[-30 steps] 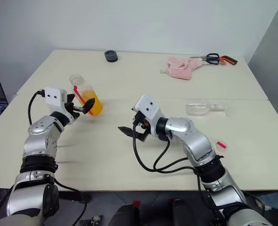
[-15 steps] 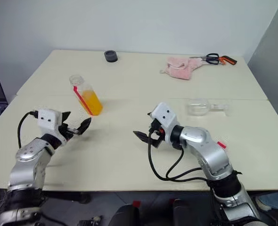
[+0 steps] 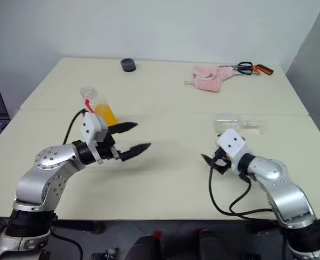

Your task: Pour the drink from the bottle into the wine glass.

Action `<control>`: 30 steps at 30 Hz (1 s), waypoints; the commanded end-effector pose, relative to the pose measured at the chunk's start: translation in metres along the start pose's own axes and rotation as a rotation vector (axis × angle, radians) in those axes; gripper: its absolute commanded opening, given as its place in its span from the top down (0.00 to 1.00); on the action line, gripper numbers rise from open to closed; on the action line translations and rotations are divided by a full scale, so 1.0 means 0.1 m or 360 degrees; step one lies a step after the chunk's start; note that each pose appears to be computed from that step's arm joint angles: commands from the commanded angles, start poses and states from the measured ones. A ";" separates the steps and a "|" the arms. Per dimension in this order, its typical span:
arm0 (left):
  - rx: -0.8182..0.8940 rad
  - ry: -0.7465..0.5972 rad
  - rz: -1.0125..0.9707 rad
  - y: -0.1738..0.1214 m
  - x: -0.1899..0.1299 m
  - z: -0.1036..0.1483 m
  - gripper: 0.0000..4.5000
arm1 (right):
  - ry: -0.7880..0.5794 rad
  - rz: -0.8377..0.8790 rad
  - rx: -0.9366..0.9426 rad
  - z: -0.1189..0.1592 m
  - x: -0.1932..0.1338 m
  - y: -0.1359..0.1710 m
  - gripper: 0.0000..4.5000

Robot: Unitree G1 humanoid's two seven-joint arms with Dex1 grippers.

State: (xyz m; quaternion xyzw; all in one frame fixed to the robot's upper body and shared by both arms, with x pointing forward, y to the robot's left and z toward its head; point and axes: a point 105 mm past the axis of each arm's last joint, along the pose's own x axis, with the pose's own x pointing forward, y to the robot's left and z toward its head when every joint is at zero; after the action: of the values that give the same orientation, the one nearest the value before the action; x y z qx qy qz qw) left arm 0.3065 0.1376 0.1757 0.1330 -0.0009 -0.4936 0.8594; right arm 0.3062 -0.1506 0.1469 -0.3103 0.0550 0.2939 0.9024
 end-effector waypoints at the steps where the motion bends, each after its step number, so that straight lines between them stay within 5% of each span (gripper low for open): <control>1: 0.0138 0.0025 -0.0156 -0.06 0.02 0.09 0.00 | 0.0034 -0.0239 -0.0453 -0.02 -0.04 -0.22 0.00; 11: 0.0123 0.0021 -0.0434 -0.16 0.08 0.11 0.00 | 0.0396 -0.0633 -0.1339 -0.47 0.25 -0.76 0.00; 30: 0.0146 -0.0001 -0.0448 -0.13 0.05 0.12 0.00 | 0.0563 -0.0776 -0.1542 -0.82 0.61 -1.13 0.00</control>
State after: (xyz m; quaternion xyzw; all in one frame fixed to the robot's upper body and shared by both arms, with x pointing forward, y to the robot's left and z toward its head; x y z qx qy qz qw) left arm 0.2965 0.1235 0.1735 0.1584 0.0172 -0.6122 0.7745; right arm 0.4245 -0.2397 0.1184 -0.7297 0.0023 0.0216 0.6834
